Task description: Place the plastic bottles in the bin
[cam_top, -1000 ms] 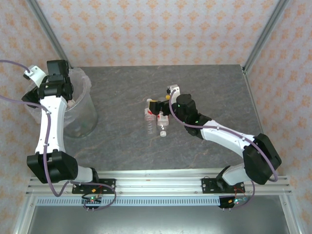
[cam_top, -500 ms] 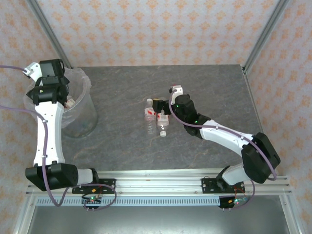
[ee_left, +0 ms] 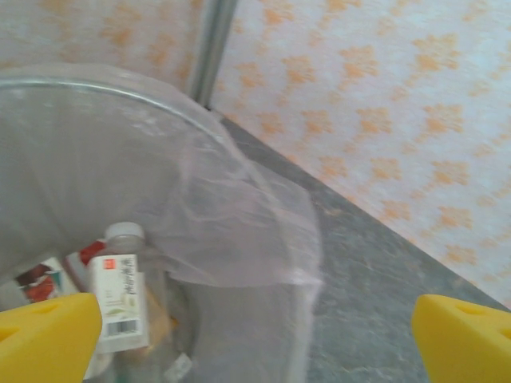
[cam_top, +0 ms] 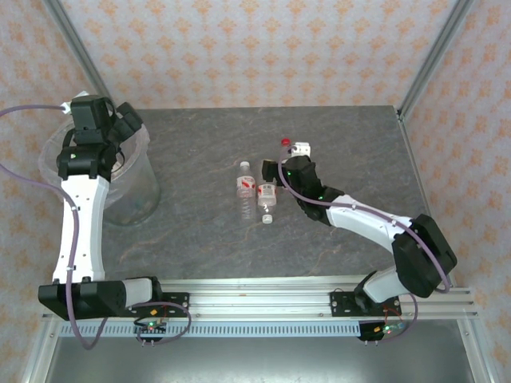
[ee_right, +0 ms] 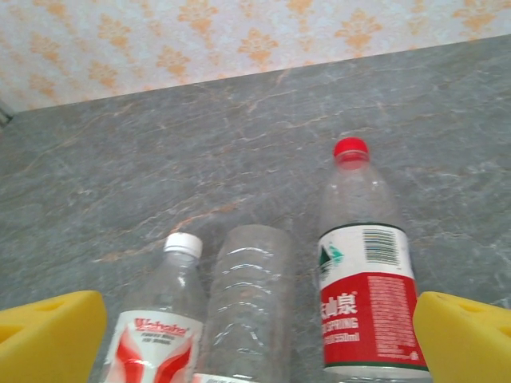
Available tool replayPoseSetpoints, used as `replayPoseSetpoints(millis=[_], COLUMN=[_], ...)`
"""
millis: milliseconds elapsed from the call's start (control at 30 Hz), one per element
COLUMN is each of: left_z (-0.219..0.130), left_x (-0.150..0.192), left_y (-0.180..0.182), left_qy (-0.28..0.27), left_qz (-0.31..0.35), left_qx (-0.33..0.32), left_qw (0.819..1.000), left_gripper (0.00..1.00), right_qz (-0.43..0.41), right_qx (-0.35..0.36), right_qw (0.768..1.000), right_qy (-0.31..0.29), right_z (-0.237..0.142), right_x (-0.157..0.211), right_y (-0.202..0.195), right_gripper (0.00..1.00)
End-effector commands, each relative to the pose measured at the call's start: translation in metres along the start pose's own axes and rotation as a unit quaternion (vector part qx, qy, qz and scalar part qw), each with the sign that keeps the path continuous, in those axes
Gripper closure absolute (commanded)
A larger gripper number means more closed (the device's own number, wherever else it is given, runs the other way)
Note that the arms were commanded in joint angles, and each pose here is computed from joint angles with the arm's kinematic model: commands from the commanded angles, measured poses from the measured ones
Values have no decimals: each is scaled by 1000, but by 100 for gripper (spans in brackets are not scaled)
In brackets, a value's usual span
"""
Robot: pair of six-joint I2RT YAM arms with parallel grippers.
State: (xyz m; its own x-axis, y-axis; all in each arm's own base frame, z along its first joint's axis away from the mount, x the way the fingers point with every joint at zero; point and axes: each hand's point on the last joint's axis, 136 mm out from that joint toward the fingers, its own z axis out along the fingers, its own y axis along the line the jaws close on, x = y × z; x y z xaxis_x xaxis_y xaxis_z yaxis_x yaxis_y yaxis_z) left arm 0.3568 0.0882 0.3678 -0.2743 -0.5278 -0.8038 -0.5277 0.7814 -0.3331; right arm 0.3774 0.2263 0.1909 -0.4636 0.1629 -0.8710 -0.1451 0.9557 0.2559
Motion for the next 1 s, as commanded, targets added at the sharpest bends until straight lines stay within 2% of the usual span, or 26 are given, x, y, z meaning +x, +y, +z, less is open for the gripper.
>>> replayPoseSetpoints(millis=[0,200,333,600,967], left_z=[-15,-32,-45,-51,-43], left_x=[-8,1,16,46,64], left_y=[-24,-63,-95,-141,-144], left_qy=[-21,-24,-21,13,40], left_qz=[-4,14,55,97,133], left_qx=[53,123,154,201,183], left_qw=[998,992,986,975,973], left_gripper=[0,0,0,0,0], right_qz=[10,21,28,9,-44], right_qx=[38,53,57,41,46], right_qw=[999,998,996,993,979], right_qy=[2,31,65,114,192], right_z=[2,5,8,13,25], right_x=[2,11,21,40,75], right_y=[-19,-42,-54,-63,-70], right_gripper=[1,1,1,0,10])
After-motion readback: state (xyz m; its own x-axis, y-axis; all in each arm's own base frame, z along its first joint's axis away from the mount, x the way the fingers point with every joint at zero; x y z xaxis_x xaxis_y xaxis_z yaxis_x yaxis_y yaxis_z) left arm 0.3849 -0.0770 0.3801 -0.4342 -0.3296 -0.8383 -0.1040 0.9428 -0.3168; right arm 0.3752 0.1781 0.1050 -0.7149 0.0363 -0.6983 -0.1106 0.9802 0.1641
